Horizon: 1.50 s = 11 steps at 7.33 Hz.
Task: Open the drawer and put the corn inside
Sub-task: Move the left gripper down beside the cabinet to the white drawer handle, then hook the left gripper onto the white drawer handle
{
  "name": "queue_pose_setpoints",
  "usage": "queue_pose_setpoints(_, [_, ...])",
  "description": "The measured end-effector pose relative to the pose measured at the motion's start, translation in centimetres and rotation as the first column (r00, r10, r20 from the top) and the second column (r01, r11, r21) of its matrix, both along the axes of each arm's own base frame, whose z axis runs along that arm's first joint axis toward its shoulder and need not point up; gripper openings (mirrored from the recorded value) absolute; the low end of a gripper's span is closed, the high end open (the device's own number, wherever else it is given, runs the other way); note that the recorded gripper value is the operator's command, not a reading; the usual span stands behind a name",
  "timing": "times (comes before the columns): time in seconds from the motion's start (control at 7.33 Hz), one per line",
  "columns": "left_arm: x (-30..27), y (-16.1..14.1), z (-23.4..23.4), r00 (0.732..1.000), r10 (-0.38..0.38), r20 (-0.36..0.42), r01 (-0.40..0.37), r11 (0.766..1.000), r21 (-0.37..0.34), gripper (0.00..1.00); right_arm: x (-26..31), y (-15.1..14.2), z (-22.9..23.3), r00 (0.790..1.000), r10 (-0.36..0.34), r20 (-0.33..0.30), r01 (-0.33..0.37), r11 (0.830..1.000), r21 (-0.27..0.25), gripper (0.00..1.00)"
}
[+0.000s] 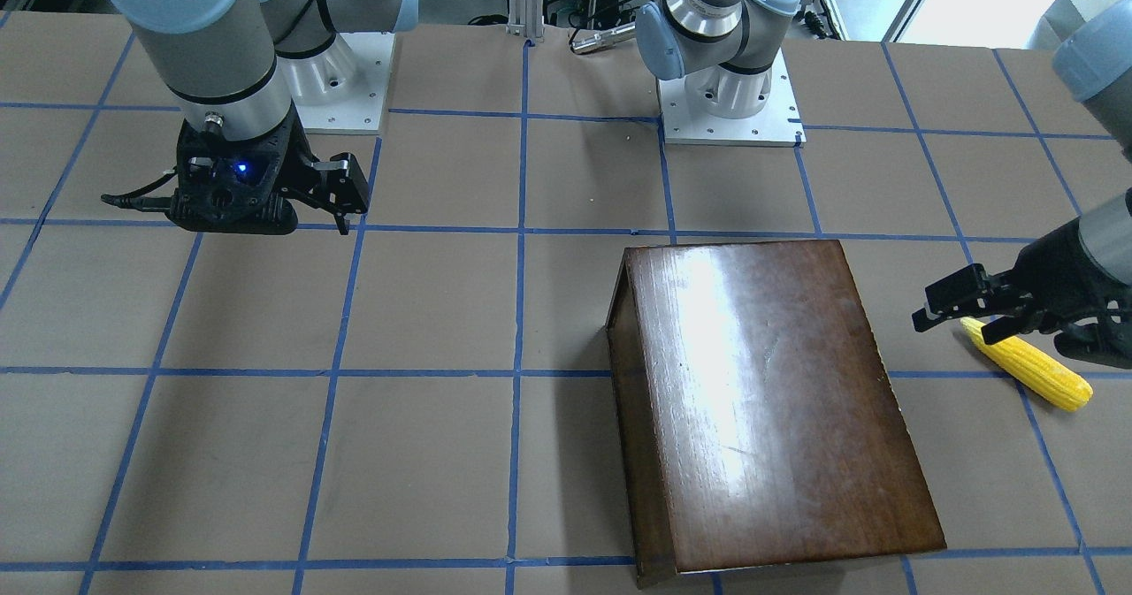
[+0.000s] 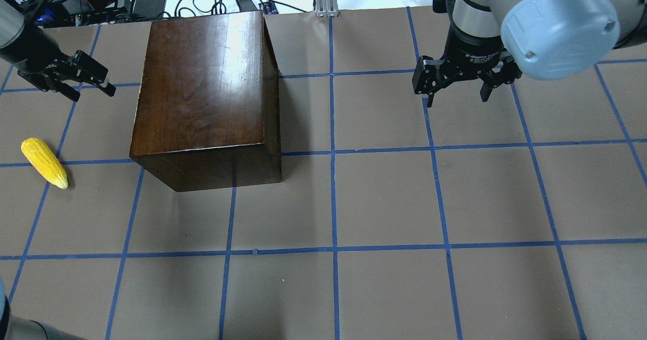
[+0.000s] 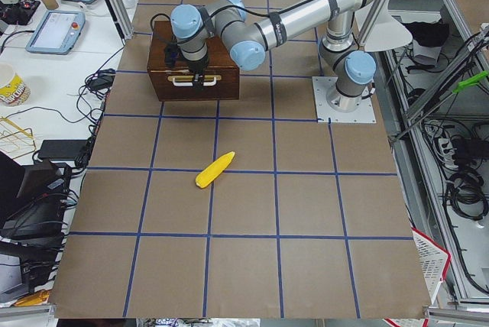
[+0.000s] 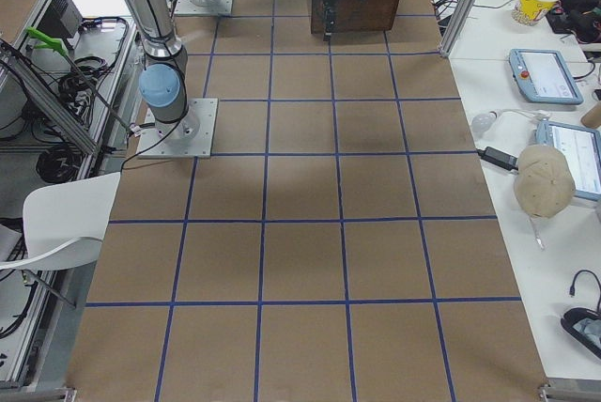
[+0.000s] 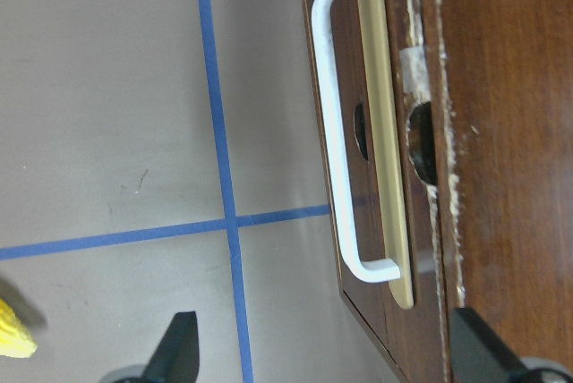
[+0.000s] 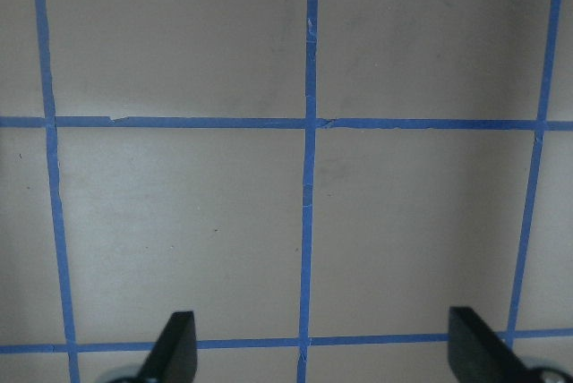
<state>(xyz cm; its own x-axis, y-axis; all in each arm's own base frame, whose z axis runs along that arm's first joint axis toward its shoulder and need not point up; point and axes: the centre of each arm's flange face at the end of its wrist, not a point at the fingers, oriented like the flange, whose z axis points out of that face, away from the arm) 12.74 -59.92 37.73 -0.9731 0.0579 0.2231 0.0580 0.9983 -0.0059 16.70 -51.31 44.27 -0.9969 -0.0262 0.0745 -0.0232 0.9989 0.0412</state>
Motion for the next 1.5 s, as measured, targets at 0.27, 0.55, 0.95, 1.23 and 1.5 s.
queue_pose_setpoints(0.27, [0.1,-1.0,-2.4,1.000,0.011,-0.029,-0.012,0.999,-0.035,1.00,0.0,0.0,0.0,1.000,0.000,0.000,0.000,1.000,-0.001,1.00])
queue_pose_setpoints(0.55, [0.7,-1.6,-4.1,0.999,0.017,-0.038,-0.018,0.999,-0.035,1.00,0.0,0.0,0.1,1.000,0.000,0.000,0.000,1.000,-0.001,1.00])
queue_pose_setpoints(0.95, [1.0,-2.4,-5.9,0.995,0.074,-0.059,-0.075,0.997,-0.010,1.00,0.0,0.0,0.1,1.000,0.000,0.000,0.000,1.000,-0.001,1.00])
queue_pose_setpoints(1.23, [0.9,-2.7,-6.7,0.988,0.126,-0.089,-0.126,0.992,0.008,1.00,0.0,0.0,0.0,1.000,0.000,0.000,0.000,1.000,0.000,1.00])
queue_pose_setpoints(1.5, [0.9,-2.9,-7.7,0.986,0.132,-0.099,-0.131,0.991,0.022,1.00,0.0,0.0,0.0,1.000,0.000,0.000,0.000,1.000,-0.001,1.00])
